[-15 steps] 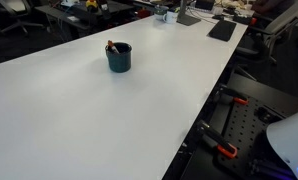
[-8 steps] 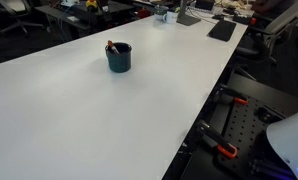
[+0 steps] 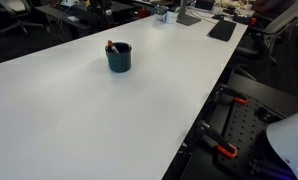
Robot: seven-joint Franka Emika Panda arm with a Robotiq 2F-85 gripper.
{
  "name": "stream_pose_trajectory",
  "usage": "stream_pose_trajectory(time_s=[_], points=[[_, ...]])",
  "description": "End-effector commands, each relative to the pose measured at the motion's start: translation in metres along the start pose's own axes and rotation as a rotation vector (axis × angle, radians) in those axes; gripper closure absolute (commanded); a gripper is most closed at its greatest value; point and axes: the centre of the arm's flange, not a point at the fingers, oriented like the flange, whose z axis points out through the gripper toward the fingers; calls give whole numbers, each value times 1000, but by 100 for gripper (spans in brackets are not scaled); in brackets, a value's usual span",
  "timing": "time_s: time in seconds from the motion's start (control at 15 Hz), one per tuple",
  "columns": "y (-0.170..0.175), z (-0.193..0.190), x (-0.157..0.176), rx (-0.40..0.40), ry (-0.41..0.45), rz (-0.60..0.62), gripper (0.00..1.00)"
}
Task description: Remove the red marker from the dark green mug.
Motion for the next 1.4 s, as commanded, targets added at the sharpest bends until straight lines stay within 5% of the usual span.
stream_pose_trajectory(time_s=[0.0, 1.33], points=[[22, 1, 13, 57, -8, -95, 0], [14, 59, 11, 132, -21, -194, 0]])
